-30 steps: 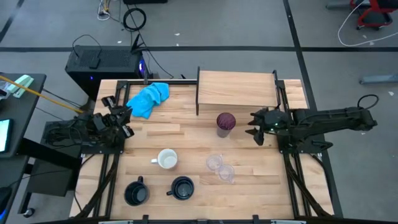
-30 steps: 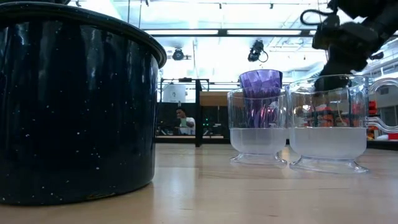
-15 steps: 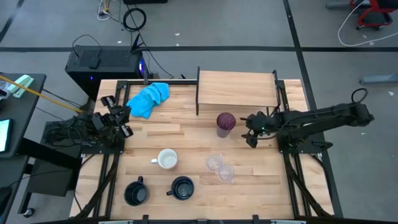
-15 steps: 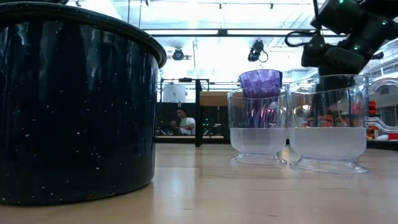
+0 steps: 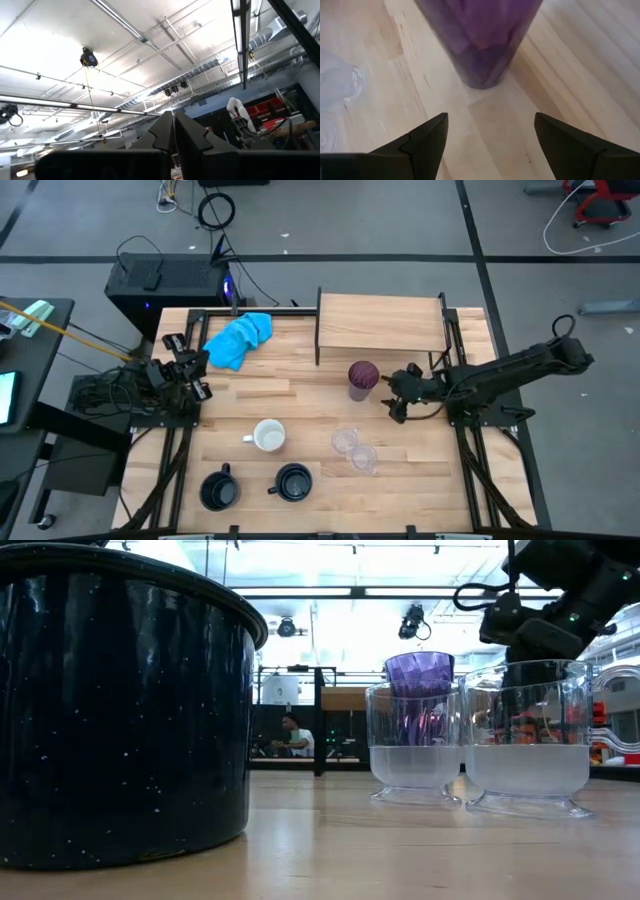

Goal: Stack small to large cups/mugs on shelf
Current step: Put the violet cup on the shelf

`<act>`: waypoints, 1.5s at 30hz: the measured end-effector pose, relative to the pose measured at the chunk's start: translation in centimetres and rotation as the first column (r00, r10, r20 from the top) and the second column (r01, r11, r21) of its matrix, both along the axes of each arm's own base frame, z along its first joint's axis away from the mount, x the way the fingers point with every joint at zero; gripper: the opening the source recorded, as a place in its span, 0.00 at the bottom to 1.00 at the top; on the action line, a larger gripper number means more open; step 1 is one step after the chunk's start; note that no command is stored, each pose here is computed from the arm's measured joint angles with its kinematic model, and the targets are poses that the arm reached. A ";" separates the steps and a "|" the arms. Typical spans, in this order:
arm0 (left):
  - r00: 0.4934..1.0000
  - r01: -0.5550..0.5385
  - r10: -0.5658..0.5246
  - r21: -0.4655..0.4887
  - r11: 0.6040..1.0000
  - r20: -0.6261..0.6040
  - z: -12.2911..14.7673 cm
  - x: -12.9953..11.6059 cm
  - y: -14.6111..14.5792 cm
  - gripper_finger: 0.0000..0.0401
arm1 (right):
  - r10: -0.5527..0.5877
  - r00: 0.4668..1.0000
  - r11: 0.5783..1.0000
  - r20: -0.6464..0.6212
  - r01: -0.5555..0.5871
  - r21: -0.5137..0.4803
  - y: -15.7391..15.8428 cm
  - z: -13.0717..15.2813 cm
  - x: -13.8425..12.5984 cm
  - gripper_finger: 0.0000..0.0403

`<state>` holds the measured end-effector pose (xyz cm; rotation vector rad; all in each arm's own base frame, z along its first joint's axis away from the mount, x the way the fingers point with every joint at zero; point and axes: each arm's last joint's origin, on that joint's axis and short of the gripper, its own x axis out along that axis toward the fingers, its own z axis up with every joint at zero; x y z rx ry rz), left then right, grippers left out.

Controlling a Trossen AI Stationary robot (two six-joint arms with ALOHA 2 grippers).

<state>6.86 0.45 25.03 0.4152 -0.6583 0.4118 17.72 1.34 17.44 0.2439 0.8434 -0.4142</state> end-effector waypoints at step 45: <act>1.000 -0.012 0.012 0.003 1.000 -0.005 0.0 0.0 0.0 0.05 | -0.090 0.940 0.989 0.328 0.122 -0.080 0.1 -5.6 -1.9 0.99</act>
